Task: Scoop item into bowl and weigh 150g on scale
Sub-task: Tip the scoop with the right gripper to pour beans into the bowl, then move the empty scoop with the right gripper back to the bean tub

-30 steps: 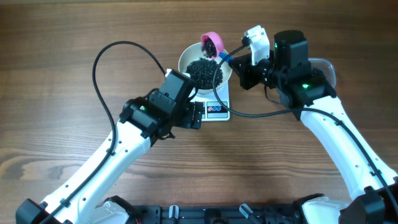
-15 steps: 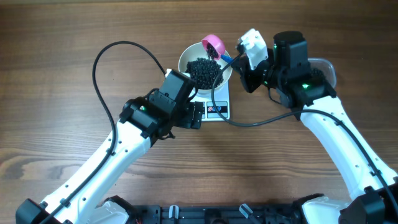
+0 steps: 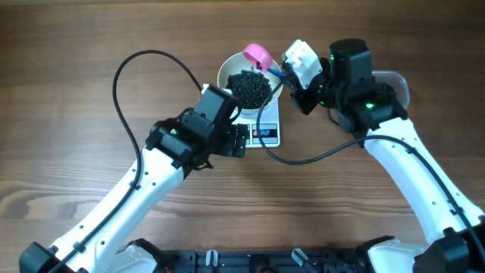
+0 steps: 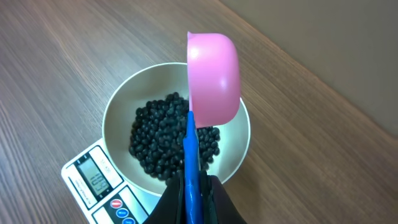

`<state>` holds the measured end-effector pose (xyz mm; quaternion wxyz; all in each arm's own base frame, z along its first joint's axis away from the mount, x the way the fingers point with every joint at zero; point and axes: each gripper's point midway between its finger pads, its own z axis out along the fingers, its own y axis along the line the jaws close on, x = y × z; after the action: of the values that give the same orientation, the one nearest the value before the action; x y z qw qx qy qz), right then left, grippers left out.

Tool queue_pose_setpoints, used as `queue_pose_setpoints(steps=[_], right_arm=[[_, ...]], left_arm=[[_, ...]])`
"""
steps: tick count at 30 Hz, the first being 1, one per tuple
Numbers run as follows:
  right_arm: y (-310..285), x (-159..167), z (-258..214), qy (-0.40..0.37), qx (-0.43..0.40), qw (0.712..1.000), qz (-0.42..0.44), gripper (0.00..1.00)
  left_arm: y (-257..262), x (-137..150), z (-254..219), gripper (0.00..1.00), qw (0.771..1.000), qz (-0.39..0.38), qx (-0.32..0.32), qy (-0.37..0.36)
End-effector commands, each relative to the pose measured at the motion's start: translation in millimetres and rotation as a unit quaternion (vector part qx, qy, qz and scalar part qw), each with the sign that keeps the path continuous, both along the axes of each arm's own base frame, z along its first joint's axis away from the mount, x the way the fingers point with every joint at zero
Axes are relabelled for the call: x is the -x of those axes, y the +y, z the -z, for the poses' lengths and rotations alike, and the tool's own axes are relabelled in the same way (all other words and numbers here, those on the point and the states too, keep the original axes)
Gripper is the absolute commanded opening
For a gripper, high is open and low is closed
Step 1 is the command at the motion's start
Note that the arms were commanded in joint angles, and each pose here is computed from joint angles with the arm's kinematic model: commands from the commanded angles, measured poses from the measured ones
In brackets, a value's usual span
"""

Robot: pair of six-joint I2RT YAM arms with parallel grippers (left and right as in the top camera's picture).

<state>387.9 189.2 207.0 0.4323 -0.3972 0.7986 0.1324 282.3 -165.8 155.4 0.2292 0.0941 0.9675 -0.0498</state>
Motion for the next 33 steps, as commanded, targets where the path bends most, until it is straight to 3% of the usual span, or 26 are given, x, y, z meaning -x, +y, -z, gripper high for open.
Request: queue_pose_setpoints(steps=[1, 5, 12, 19, 24, 28, 33], right_arm=[[-0.6, -3.5, -2.7, -0.017, 0.015, 1.000, -0.004, 0.04], [-0.5, -3.3, -2.7, -0.001, -0.003, 1.000, 0.013, 0.04], [3.4, -0.6, -3.6, 0.091, -0.103, 0.986, 0.095, 0.04], [3.1, -1.4, -4.1, 0.088, -0.103, 0.986, 0.094, 0.04], [2.5, -11.8, -19.7, 0.135, -0.205, 0.954, 0.174, 0.04], [-24.9, -25.6, -45.4, 0.106, -0.246, 0.939, 0.214, 0.04], [-105.3, -34.3, -56.9, 0.055, -0.217, 0.926, 0.306, 0.04]], left_arm=[[1.9, -0.5, 4.6, 1.00, 1.000, 0.004, -0.005, 0.005], [1.9, -0.5, 4.6, 1.00, 1.000, 0.004, -0.005, 0.005], [1.9, -0.5, 4.6, 1.00, 1.000, 0.004, -0.005, 0.005], [1.9, -0.5, 4.6, 1.00, 1.000, 0.004, -0.005, 0.005], [1.9, -0.5, 4.6, 1.00, 1.000, 0.004, -0.005, 0.005], [1.9, -0.5, 4.6, 1.00, 1.000, 0.004, -0.005, 0.005], [1.9, -0.5, 4.6, 1.00, 1.000, 0.004, -0.005, 0.005]])
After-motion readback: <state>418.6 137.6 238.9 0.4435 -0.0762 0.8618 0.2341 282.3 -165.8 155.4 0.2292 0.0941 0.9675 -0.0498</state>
